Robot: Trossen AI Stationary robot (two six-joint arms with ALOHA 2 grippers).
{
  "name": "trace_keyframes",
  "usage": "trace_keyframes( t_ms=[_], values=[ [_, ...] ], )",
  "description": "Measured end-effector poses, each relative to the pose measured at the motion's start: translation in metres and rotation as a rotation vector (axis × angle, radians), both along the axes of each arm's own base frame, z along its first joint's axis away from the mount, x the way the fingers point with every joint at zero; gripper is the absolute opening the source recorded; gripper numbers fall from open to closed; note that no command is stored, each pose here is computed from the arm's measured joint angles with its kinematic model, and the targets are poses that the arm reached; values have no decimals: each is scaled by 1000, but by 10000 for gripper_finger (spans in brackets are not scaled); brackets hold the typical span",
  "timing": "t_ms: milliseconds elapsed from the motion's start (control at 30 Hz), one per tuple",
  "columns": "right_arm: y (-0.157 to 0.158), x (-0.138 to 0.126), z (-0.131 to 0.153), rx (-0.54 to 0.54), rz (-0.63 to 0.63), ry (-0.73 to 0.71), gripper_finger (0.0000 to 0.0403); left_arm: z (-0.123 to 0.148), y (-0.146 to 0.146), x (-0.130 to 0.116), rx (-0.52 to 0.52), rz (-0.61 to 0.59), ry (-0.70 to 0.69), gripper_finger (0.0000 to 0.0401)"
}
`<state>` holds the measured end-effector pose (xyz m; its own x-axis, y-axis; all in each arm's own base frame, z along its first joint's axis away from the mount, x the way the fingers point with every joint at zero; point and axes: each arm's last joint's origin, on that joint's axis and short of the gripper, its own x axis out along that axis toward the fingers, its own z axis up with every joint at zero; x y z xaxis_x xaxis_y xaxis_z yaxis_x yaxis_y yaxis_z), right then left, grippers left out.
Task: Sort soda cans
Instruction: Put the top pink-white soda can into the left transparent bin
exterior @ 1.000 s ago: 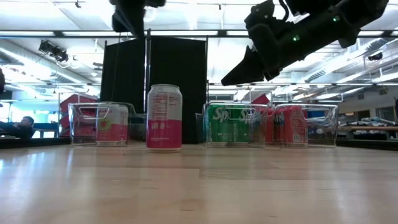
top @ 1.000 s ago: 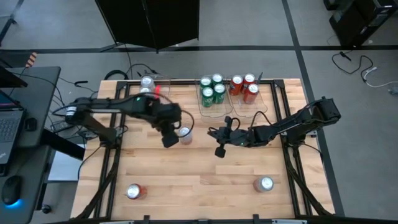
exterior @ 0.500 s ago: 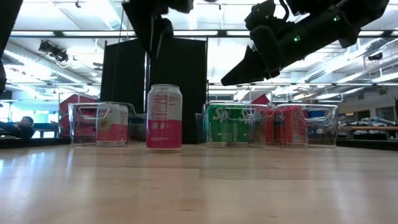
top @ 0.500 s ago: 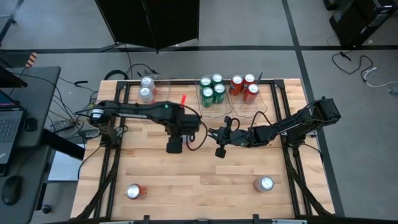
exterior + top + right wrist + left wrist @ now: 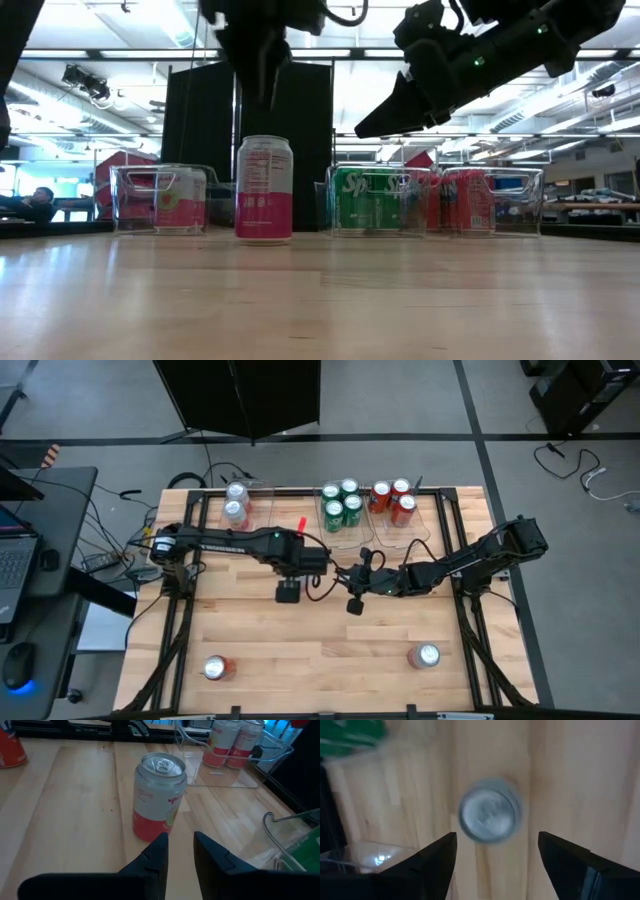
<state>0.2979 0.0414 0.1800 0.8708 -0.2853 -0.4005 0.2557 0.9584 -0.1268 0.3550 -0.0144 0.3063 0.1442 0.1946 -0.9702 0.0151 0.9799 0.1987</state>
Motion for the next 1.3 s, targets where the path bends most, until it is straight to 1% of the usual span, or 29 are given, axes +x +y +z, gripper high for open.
trace_keyframes(
  t_ms=[67, 133, 167, 267, 333, 433, 600, 867, 933, 1033, 1133, 1300],
  values=[
    [0, 0, 0, 0, 0, 0, 78, 1, 0, 4, 8, 57, -60, 278],
    [0, 0, 0, 0, 0, 0, 78, 1, 0, 6, -14, 132, -89, 273],
    [0, 0, 0, 0, 0, 0, 79, 1, 0, 6, -39, 145, -86, 270],
    [0, 0, 0, 0, 0, 0, 80, 1, -3, 5, -115, 134, -76, 258],
    [0, 0, 0, 0, 1, 0, 80, 0, -4, 5, -143, 113, -70, 253],
    [0, 0, 0, 0, 1, 1, 80, 0, -7, 5, -142, 63, -62, 255],
    [0, 0, 0, 0, 1, 1, 80, -2, -7, 5, -136, 24, -50, 276],
    [0, 0, 0, 8, 17, 2, 80, -3, 13, 5, -145, 49, -41, 308],
    [1, 0, 0, 13, 28, 3, 80, -3, 19, 5, -174, 51, -41, 313],
    [1, 0, 0, 15, 31, 4, 80, -3, 24, 7, -225, 27, -58, 318],
    [1, 0, 0, 10, 33, 5, 80, -3, 27, 7, -218, -5, -63, 320],
    [1, 0, 0, 8, 34, 6, 80, -3, 42, 6, -219, 29, -66, 320]
  ],
)
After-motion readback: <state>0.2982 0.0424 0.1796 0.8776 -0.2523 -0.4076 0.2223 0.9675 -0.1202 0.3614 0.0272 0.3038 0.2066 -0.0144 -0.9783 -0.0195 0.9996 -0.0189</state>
